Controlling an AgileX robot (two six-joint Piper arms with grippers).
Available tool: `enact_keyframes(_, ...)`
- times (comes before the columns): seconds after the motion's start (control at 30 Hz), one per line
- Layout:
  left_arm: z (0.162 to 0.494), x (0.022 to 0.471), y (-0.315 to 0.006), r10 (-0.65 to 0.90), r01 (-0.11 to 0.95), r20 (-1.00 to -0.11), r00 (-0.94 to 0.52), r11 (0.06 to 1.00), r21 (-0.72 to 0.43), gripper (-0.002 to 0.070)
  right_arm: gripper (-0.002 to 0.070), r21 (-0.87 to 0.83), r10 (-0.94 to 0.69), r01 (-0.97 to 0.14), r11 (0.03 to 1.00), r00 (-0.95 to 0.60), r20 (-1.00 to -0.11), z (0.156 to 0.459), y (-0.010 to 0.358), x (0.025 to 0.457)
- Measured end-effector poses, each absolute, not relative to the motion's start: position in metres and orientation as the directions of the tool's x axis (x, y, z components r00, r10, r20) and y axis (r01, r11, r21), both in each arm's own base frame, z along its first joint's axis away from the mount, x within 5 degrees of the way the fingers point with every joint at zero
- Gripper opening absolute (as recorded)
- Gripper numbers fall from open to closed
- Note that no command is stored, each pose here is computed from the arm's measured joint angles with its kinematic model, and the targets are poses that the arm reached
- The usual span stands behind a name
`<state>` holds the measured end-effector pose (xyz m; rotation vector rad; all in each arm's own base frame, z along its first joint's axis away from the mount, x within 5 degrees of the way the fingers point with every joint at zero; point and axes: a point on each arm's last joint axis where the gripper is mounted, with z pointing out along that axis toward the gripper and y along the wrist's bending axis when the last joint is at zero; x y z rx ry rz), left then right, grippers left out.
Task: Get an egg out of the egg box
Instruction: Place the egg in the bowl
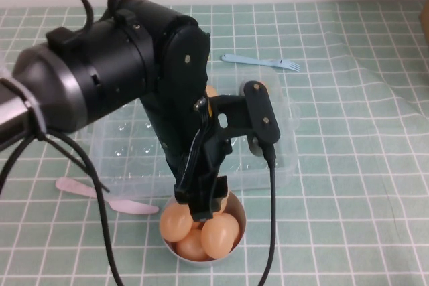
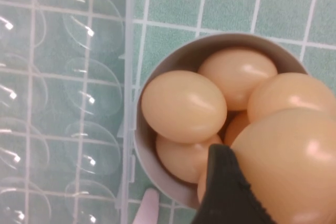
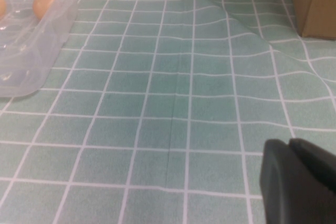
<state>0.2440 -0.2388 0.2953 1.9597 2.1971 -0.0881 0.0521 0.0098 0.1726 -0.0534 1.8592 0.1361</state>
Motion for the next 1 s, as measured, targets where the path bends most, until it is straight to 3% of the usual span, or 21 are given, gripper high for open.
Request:
enact_keyframes(0.27, 0.286, 0.247, -0.242, 0.988, 0.996, -0.156, 0.016, -0.002, 0.089, 0.0358, -0.0017, 0.066, 0.033, -0.107, 0.992, -0.289, -0.957, 0.173, 0.010, 0.052)
enact_keyframes(1.0, 0.256, 0.260, -0.250, 0.995, 0.997, -0.092, 0.032, -0.026, 0.067, 0.0357, -0.0017, 0.066, 0.033, -0.107, 0.992, -0.289, -0.957, 0.173, 0.010, 0.052)
